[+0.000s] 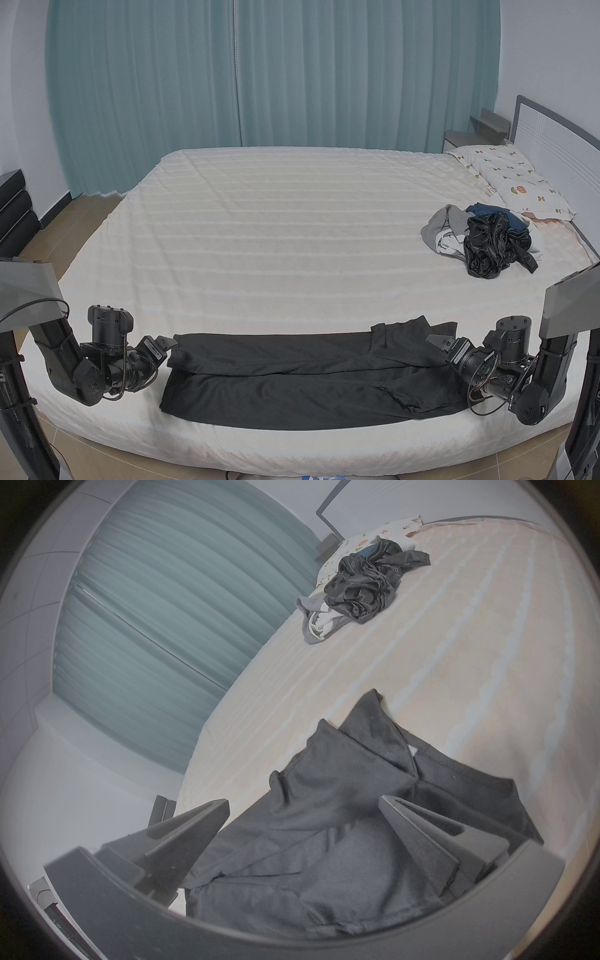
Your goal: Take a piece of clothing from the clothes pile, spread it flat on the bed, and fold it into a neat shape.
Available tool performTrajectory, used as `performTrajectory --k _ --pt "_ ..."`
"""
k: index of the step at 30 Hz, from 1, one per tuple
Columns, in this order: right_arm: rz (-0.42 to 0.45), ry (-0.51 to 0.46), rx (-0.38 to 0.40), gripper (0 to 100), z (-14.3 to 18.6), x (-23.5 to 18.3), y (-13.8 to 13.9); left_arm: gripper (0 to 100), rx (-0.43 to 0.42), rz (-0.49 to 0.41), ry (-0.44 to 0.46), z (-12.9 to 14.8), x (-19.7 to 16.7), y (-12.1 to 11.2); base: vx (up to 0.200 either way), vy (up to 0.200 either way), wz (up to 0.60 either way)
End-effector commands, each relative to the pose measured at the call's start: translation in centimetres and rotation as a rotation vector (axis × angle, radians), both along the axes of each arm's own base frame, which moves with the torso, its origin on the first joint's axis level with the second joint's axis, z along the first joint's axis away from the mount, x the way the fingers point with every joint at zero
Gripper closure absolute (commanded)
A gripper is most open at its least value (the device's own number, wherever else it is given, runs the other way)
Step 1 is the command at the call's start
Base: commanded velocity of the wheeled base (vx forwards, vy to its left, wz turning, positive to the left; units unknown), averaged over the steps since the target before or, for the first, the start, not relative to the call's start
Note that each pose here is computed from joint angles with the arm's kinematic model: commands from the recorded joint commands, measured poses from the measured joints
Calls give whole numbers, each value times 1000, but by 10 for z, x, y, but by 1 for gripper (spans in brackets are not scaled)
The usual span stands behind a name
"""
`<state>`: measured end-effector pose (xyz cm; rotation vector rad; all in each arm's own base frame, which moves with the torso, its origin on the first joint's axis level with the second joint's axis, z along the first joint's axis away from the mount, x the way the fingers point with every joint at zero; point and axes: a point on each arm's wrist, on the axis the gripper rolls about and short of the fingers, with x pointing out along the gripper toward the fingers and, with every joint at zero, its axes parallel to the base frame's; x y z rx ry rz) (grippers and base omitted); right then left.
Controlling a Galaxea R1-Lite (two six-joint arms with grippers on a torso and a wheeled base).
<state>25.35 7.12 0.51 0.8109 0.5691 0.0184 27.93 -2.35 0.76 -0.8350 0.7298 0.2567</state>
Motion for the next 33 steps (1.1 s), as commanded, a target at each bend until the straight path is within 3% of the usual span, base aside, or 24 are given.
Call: performTrajectory --k 1,10,11,21,33 --pt "7 17 -5 0 -4 -1 1 0 -37 -3 8 -8 11 -12 0 0 0" --pt "6 15 0 0 -4 -1 1 0 -43 -18 15 -19 22 -24 0 0 0" --pt "8 17 2 0 -4 -1 2 100 -39 -17 19 -21 22 -24 0 0 0" --pt "18 13 14 0 -4 0 6 100 -2 43 -22 -15 20 -20 0 0 0" --pt "18 48 40 0 -16 6 13 100 -4 39 -37 -11 13 -20 0 0 0"
